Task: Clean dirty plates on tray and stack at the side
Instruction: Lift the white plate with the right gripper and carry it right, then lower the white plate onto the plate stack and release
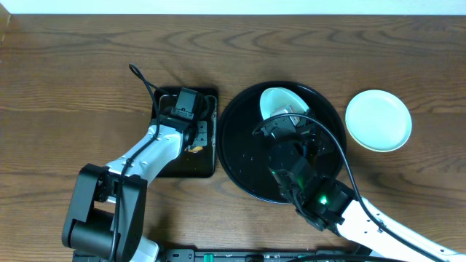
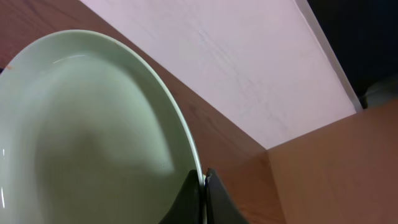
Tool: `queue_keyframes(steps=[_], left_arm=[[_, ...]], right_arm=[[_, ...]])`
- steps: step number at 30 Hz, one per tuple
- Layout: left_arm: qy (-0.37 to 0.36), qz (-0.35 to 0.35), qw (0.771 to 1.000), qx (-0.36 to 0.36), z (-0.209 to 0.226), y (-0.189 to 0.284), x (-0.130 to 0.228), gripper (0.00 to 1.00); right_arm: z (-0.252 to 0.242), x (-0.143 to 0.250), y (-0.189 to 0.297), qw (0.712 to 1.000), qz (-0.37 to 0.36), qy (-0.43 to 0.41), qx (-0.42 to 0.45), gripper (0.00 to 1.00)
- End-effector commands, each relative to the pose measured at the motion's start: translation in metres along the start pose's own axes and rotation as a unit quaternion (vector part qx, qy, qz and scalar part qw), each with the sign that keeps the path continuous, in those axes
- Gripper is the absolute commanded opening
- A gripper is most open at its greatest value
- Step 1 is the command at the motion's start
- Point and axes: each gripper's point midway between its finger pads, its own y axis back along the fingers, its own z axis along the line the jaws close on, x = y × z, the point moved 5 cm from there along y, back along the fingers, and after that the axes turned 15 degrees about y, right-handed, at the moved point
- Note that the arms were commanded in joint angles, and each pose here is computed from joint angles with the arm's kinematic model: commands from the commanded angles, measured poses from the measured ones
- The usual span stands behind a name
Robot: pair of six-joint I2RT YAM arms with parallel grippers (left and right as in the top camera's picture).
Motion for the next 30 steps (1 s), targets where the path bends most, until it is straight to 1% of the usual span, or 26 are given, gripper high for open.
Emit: queue_keyframes(steps=[1, 5, 8, 13, 16, 19, 23, 24, 25, 28, 30], left_arm=[[-0.009, 0.009, 1.000, -0.003, 0.003, -0.004, 0.005, 0.07], [-0.009, 0.011, 1.000, -0.004, 0.004, -0.004, 0.006, 0.08], [-0.010, 0.011, 1.000, -0.004, 0.004, -0.004, 0.006, 0.07], [-0.009, 0.011, 1.000, -0.004, 0.004, -0.004, 0.006, 0.07], [-0.009, 0.010, 1.000, -0.004, 0.004, -0.004, 0.005, 0.07], [-0.009, 0.011, 1.000, -0.004, 0.004, -0.004, 0.006, 0.07], [-0.009, 0.011, 1.000, -0.004, 0.004, -0.004, 0.006, 0.08], [-0.010, 0.011, 1.000, -0.004, 0.004, -0.004, 0.006, 0.07], [-0.009, 0.011, 1.000, -0.004, 0.004, -0.004, 0.006, 0.07], [-0.009, 0.011, 1.000, -0.004, 0.004, -0.004, 0.006, 0.07], [-0.009, 0.011, 1.000, -0.004, 0.004, -0.004, 0.006, 0.08]], right_arm=[[-0.009, 0.002, 0.000, 0.999, 0.007, -0.046, 0.017, 0.01], [-0.014, 0.021, -0.013, 0.992, 0.045, -0.118, 0.029, 0.01], [-0.014, 0.040, -0.025, 0.984, 0.079, -0.160, 0.022, 0.01], [-0.008, 0.077, -0.051, 0.961, 0.144, -0.235, -0.030, 0.01], [-0.012, 0.105, -0.067, 0.935, 0.191, -0.295, -0.032, 0.01], [-0.022, 0.128, -0.080, 0.909, 0.220, -0.354, -0.026, 0.01], [-0.036, 0.162, -0.093, 0.864, 0.255, -0.434, -0.012, 0.01], [-0.042, 0.176, -0.096, 0.846, 0.269, -0.460, -0.001, 0.01], [-0.044, 0.180, -0.096, 0.841, 0.273, -0.468, 0.001, 0.01], [-0.055, 0.206, -0.100, 0.809, 0.292, -0.509, 0.019, 0.01], [-0.062, 0.220, -0.101, 0.794, 0.301, -0.528, 0.028, 0.01]])
